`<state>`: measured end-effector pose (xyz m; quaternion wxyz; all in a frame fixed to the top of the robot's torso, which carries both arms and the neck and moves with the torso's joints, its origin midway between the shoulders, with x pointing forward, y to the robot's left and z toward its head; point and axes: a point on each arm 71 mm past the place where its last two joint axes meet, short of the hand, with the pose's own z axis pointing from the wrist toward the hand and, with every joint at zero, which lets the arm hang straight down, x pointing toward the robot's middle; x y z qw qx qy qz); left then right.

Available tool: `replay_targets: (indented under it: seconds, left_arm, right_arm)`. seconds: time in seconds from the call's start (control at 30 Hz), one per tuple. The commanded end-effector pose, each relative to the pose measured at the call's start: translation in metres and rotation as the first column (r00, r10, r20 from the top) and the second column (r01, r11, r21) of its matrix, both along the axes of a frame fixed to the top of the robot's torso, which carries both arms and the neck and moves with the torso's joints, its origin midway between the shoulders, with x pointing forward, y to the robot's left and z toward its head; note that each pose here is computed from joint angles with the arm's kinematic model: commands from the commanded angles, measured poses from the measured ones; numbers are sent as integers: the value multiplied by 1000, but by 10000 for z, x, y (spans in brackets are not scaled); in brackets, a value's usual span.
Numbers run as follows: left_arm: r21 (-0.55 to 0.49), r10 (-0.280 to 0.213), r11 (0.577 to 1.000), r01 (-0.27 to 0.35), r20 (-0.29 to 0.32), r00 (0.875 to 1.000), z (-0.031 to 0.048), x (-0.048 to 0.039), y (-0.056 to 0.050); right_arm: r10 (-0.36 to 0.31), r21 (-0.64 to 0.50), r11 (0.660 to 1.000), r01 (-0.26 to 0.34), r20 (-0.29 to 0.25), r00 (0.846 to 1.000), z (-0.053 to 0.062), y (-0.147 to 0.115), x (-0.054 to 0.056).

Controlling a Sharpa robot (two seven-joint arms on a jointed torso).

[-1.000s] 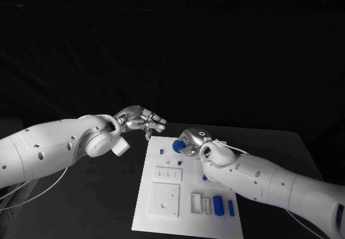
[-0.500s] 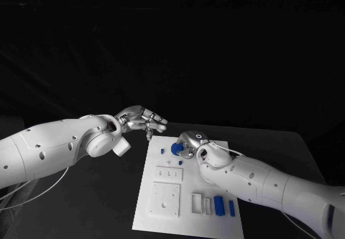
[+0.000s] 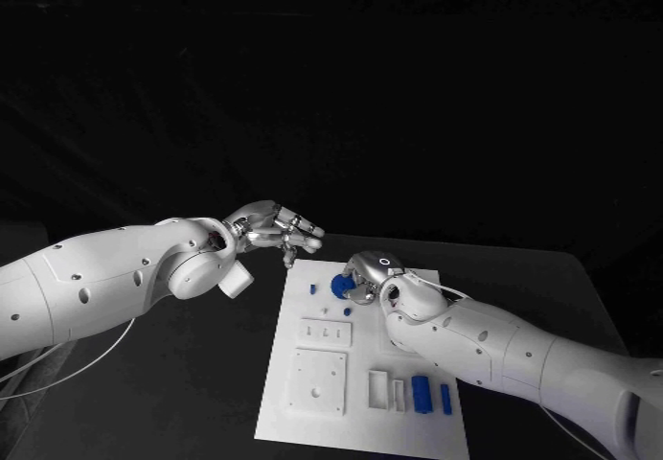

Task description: Assemble the parts on the task board

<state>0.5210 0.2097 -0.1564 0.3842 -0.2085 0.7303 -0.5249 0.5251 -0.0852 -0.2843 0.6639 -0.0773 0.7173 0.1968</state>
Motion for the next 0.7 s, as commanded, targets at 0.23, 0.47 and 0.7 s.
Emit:
replay_targets:
  seconds: [0.23, 0.47, 0.7]
  left_arm:
    - [-4, -26, 1000, 26, -3, 1000, 9, -6, -27]
    - [-1, -22, 1000, 22, -5, 1000, 7, -1, -26]
    - [2, -19, 1000, 19, -6, 1000, 5, 0, -21]
  right_arm:
    - [-6, -5, 1000, 6, -37, 999, -82, -22, -19]
    - [-11, 17, 1000, 13, -76, 997, -118, -18, -17]
    - [-22, 21, 999, 25, -117, 993, -154, -49, -5]
